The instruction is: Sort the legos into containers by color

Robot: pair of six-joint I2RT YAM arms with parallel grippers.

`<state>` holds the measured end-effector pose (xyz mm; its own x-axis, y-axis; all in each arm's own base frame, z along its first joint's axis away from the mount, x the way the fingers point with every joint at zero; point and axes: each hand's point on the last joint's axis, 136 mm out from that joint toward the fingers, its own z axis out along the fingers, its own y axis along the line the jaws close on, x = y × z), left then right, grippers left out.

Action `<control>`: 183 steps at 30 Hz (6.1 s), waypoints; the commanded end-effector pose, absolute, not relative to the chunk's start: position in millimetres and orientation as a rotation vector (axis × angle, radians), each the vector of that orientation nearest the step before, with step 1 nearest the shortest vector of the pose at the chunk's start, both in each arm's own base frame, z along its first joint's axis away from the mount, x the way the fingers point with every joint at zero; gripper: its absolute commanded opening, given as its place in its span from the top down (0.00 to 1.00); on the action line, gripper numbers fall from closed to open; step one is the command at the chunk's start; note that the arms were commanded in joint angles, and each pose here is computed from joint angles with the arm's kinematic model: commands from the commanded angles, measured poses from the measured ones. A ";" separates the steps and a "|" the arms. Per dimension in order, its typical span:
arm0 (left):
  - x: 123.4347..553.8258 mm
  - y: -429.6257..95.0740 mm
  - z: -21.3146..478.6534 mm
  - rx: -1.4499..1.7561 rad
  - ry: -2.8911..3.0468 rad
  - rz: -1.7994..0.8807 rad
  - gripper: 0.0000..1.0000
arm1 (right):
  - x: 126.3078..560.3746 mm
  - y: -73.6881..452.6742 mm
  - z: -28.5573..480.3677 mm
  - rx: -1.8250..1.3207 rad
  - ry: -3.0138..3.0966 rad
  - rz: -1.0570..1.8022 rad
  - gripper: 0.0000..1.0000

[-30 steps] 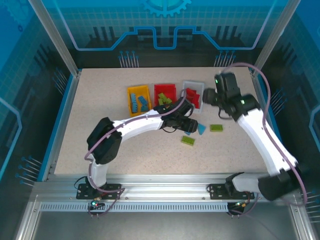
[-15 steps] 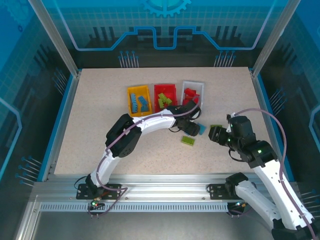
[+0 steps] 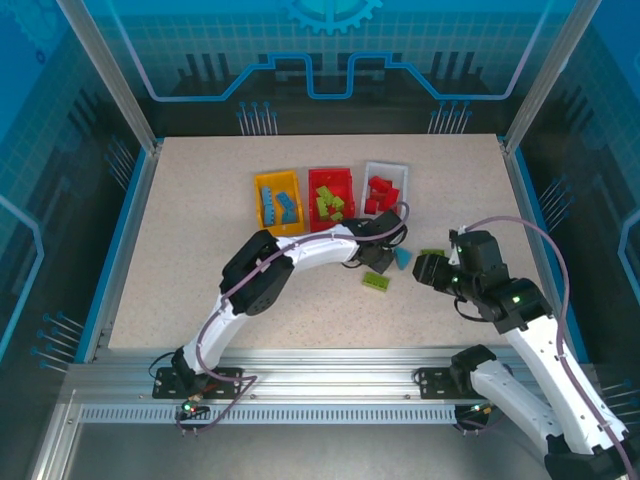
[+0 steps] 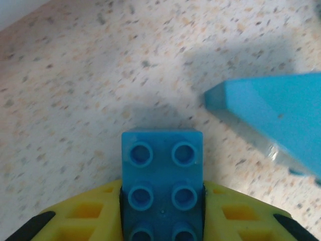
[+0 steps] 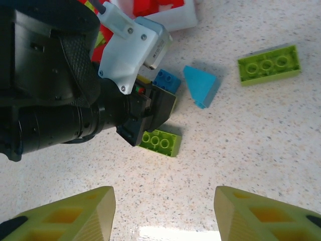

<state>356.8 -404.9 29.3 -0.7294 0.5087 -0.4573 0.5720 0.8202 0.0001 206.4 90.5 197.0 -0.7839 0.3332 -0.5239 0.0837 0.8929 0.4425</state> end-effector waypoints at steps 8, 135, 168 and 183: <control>385.0 -276.4 163.0 0.216 2.464 -0.172 0.71 | 221.1 206.6 224.5 -0.308 2.301 0.740 0.43; 329.4 -245.1 225.5 -0.156 2.326 -0.803 0.43 | 461.9 261.5 226.9 0.011 2.472 0.228 0.50; 354.0 -472.2 60.2 0.608 2.445 -0.400 0.12 | 193.3 39.4 188.3 0.569 2.352 0.381 0.27; 380.1 -487.4 35.4 0.773 2.344 -0.334 0.13 | 175.1 45.1 187.5 0.606 2.337 0.484 0.29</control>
<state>365.8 -478.6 24.8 -0.6670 0.4376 -0.6031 0.5828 0.8107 -0.0562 185.0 45.1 194.3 -0.6567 0.5183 -0.5478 0.2680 0.8394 0.4729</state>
